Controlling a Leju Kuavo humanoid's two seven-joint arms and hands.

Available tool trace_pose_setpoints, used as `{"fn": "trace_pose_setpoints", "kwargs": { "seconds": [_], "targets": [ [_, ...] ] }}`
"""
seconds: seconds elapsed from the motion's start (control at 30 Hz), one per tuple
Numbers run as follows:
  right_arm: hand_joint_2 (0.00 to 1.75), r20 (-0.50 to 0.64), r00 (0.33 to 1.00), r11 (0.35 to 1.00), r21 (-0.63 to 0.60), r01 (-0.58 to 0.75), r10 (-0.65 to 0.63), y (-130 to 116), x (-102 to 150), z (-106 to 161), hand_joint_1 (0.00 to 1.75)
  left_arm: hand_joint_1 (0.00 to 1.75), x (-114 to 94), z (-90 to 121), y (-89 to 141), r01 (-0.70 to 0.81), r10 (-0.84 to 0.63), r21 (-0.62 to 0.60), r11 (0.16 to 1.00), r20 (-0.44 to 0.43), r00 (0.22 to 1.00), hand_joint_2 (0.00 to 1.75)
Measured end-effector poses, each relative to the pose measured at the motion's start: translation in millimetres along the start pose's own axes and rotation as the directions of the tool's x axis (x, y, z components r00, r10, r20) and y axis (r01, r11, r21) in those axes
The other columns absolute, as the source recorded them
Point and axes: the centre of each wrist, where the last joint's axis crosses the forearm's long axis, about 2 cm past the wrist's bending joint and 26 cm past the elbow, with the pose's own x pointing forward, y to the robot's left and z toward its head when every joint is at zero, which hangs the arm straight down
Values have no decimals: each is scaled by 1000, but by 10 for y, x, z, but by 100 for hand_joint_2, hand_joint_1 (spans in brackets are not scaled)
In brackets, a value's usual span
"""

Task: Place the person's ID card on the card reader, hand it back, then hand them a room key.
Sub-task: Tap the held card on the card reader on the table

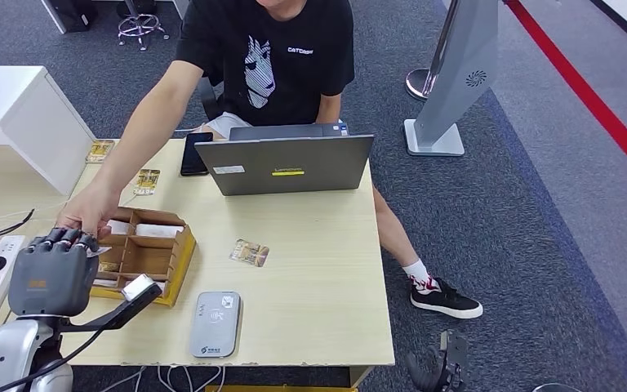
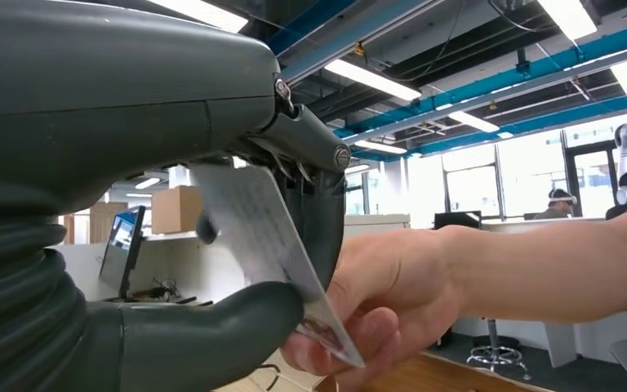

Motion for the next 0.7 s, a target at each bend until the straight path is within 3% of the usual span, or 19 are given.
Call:
{"fn": "trace_pose_setpoints", "kwargs": {
  "seconds": [0.7],
  "targets": [
    [175,2,1000,1000,0,16,-16,0,-11,6,0,175,105,58,46,-25,24,24,999,38,999,175]
  ]
}}
